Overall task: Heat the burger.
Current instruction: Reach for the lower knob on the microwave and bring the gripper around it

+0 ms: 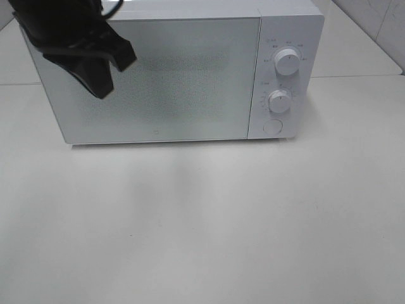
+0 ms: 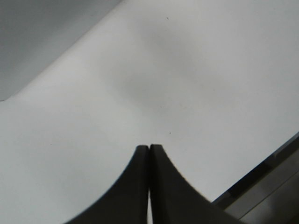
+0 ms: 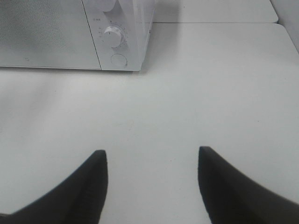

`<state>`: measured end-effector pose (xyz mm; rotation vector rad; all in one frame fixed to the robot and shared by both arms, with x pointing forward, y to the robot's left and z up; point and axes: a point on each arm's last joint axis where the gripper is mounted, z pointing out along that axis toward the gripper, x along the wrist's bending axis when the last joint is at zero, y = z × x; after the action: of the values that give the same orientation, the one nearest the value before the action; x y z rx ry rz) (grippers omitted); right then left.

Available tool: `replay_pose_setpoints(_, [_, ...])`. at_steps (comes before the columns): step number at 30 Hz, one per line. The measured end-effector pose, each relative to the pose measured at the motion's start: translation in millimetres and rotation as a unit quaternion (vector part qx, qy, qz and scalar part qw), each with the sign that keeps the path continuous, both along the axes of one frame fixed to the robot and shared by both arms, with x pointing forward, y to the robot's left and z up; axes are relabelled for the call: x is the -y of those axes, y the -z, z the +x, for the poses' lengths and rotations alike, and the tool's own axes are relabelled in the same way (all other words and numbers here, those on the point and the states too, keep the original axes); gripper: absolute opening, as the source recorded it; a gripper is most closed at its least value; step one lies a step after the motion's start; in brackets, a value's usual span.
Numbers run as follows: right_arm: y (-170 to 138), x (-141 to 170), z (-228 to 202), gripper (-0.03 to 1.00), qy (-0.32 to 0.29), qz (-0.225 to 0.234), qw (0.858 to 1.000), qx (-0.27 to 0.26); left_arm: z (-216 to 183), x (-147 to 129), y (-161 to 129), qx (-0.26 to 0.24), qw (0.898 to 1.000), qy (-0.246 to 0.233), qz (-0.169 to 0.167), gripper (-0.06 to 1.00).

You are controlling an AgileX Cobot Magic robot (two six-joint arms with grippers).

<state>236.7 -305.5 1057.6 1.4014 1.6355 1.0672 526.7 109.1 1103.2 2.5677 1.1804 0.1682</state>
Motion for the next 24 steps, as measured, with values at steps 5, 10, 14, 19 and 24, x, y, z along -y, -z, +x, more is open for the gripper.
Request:
replay_pose_setpoints(5, [0, 0, 0, 0.55, 0.000, 0.000, 1.000, 0.000, 3, -46, -30, 0.038, 0.997, -0.065, -0.020, 0.00])
replay_pose_setpoints(10, [0, 0, 0, 0.55, 0.000, 0.000, 1.000, 0.000, 7, -99, -51, 0.069, 0.986, -0.146, -0.029, 0.00])
replay_pose_setpoints(14, [0, 0, 0, 0.55, 0.000, 0.000, 1.000, 0.000, 2, -126, -64, 0.090, 0.977, -0.189, -0.034, 0.00])
replay_pose_setpoints(19, [0, 0, 0, 0.55, 0.000, 0.000, 1.000, 0.000, -14, -161, -85, 0.125, 0.960, -0.248, -0.044, 0.00])
replay_pose_setpoints(24, [0, 0, 0, 0.55, 0.000, 0.000, 1.000, 0.000, -40, -178, -105, 0.159, 0.943, -0.285, -0.057, 0.00])
